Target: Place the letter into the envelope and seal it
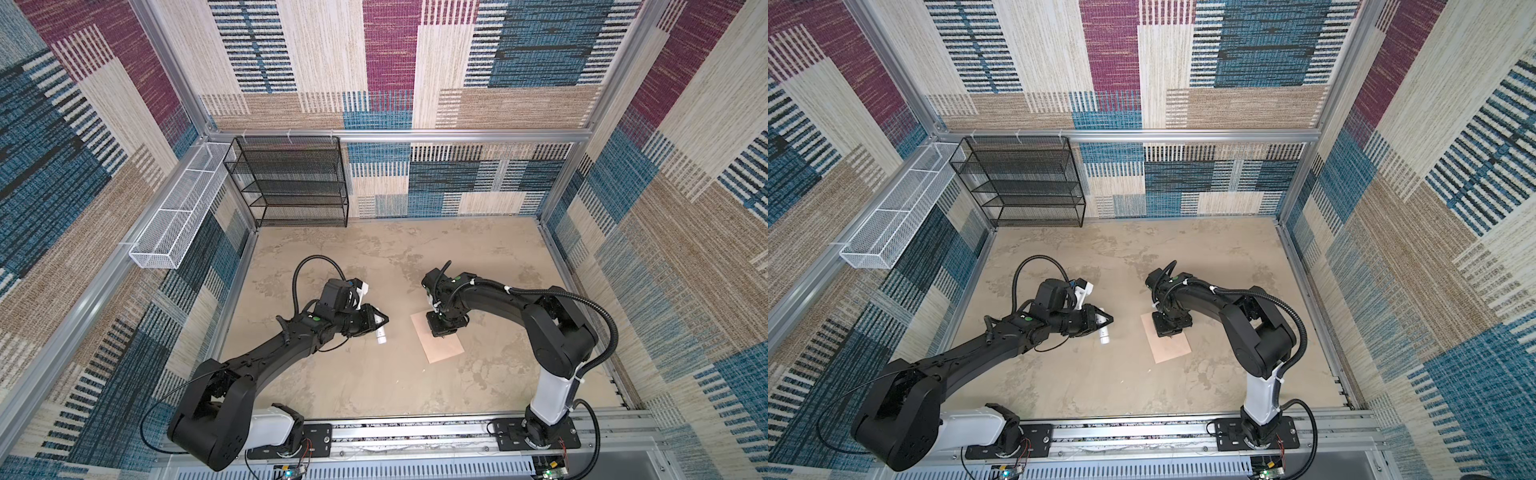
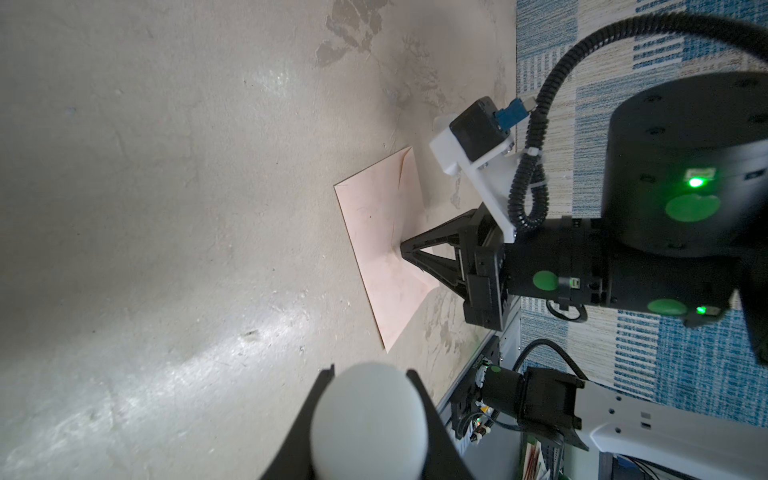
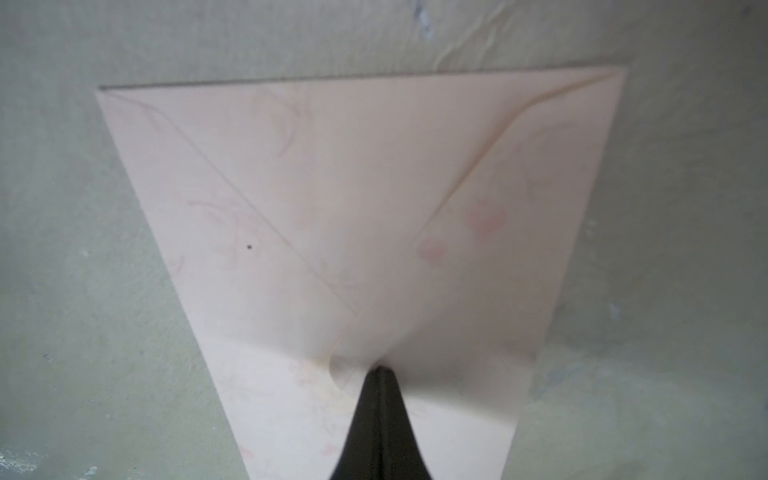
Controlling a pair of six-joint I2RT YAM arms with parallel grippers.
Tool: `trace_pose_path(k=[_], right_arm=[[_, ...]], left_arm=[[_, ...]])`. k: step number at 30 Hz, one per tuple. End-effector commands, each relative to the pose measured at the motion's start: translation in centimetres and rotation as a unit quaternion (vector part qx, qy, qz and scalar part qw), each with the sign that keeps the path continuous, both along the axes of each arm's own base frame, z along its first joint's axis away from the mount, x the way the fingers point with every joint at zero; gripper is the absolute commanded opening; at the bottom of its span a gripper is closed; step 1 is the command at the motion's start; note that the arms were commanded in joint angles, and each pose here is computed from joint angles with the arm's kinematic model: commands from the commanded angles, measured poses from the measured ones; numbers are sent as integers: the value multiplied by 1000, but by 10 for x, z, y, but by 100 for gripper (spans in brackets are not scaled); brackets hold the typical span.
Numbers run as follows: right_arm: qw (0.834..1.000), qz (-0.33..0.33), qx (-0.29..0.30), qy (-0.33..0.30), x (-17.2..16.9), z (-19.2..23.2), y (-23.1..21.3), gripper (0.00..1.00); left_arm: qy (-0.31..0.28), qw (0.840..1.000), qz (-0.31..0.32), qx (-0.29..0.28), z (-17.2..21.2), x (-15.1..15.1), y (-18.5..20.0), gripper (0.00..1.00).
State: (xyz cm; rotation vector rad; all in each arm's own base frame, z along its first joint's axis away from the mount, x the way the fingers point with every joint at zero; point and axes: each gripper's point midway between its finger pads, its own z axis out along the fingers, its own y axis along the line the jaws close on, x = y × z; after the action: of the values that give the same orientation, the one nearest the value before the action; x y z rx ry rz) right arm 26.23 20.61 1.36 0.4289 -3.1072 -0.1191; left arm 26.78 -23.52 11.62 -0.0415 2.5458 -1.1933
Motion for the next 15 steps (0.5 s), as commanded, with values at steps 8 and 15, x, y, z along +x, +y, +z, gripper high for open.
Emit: trace_pose_path(k=[8,15], right_arm=[[1000,2,14,-4,4,-13,14,12],[1000,1,18,-6,5,-11,17,16]], left_arm=[[-5,1000,-5,-8,1,-1,-2,12],[-6,1000,-5,-8,1,-1,-2,12]])
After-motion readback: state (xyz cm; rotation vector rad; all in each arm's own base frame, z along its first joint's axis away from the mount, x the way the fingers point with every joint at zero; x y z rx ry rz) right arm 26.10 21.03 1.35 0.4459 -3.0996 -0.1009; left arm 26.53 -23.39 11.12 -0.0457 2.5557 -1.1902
